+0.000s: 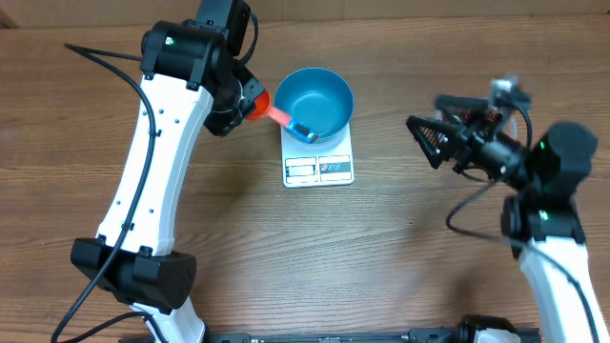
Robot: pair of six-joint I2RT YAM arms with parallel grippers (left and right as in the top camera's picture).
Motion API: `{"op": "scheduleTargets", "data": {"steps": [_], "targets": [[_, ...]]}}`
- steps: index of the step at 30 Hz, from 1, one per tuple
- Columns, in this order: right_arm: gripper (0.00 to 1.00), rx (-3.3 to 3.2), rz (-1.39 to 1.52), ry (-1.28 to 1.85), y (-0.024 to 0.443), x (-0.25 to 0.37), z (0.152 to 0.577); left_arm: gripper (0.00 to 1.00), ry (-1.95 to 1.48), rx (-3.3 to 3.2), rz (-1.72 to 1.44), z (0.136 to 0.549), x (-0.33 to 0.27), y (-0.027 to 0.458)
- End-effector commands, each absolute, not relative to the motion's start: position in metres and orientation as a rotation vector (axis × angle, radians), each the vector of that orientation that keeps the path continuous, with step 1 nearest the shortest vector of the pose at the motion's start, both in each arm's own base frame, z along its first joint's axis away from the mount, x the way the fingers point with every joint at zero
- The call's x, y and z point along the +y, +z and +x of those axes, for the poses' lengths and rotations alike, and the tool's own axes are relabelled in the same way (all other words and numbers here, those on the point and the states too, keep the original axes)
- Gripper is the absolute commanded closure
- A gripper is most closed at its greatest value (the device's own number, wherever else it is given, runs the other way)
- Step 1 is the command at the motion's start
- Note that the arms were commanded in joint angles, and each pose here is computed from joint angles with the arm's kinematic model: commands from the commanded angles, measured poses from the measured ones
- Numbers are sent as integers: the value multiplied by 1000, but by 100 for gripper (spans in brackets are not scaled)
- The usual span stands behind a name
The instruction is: Scoop item into bowl and weigh 150g on scale
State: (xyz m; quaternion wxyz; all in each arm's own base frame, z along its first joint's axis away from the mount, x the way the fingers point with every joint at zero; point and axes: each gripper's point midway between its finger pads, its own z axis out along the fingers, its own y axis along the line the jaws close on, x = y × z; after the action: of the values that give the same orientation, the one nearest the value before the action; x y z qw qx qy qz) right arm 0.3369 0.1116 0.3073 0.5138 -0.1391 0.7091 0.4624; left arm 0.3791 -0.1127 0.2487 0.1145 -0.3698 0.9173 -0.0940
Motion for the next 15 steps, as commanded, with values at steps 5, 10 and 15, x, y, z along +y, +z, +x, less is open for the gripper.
{"op": "scheduleTargets", "data": {"steps": [5, 10, 15], "targets": [[0, 1882, -86, 1680, 296, 130, 335, 96, -449, 2602, -1235, 388, -134, 260], [0, 1909, 16, 1727, 291, 132, 343, 96, -527, 2551, -1282, 394, -150, 265], [0, 1910, 19, 1721, 290, 151, 345, 96, -583, 2523, -1300, 393, -178, 269]]}}
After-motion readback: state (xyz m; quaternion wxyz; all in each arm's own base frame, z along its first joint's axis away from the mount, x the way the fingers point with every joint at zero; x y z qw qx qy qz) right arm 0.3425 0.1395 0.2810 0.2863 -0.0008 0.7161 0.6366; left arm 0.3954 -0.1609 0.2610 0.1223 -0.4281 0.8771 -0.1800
